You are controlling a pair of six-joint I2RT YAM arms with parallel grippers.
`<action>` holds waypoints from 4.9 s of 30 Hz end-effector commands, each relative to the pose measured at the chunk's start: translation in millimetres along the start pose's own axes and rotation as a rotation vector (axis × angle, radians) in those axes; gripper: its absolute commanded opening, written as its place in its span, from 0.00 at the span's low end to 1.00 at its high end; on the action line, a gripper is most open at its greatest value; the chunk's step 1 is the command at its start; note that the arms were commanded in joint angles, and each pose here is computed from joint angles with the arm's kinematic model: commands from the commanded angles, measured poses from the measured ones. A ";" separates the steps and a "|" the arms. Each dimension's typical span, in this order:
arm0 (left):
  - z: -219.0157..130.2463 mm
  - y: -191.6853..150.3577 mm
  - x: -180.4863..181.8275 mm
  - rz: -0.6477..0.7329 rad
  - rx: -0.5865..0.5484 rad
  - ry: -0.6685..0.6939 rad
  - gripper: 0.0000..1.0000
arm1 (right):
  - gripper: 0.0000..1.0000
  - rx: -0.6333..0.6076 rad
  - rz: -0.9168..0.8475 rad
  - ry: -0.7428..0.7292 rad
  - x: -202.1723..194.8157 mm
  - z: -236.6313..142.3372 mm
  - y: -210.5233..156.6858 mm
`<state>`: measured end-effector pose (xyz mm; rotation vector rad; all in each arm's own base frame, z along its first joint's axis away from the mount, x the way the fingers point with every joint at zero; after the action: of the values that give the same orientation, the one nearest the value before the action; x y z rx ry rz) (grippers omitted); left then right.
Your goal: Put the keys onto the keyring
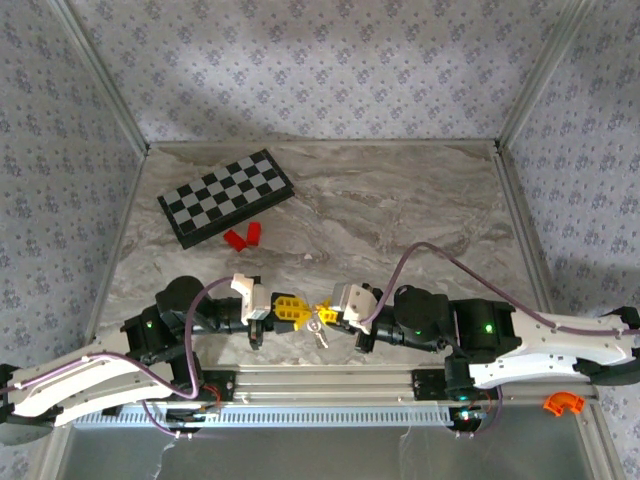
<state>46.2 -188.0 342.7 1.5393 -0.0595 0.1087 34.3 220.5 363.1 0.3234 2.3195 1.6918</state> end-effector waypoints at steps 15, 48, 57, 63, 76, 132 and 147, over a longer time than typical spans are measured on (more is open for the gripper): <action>-5.2 11.2 5.6 0.024 0.025 0.073 0.00 | 0.00 0.030 -0.033 -0.110 -10.5 -11.1 15.6; 3.2 -33.3 23.9 -0.050 0.179 0.283 0.59 | 0.00 0.249 0.331 -0.509 -104.0 -16.4 -27.1; 4.7 -42.0 26.5 -0.078 0.199 0.315 0.81 | 0.00 0.272 0.457 -0.559 -136.2 -12.0 -39.9; 5.5 -44.5 27.1 -0.085 0.208 0.323 0.96 | 0.00 0.269 0.500 -0.561 -153.0 -4.5 -45.1; 1.0 -54.7 39.8 -0.094 0.289 0.492 1.00 | 0.00 0.265 0.559 -0.549 -186.6 12.9 -52.6; -1.5 -111.9 63.8 -0.198 0.448 0.663 1.00 | 0.00 0.394 0.781 -0.408 -216.0 73.5 -138.3; -6.6 -112.4 62.6 -0.199 0.438 0.671 1.00 | 0.00 0.405 0.854 -0.368 -190.5 74.1 -157.0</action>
<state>120.2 -183.3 230.9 1.9035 0.6842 0.5104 240.2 177.2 204.5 1.7101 2.3458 1.1793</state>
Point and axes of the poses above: each hand's point on the last joint's axis, 136 mm out from that joint toward the fingers, its own z axis out along the fingers, its own x axis along the line the jaws close on, y = z × x, the point moved 9 cm from there along -z, back along the fingers, and after that the axes turned 7 degrees about z, right-handed, at the moved point
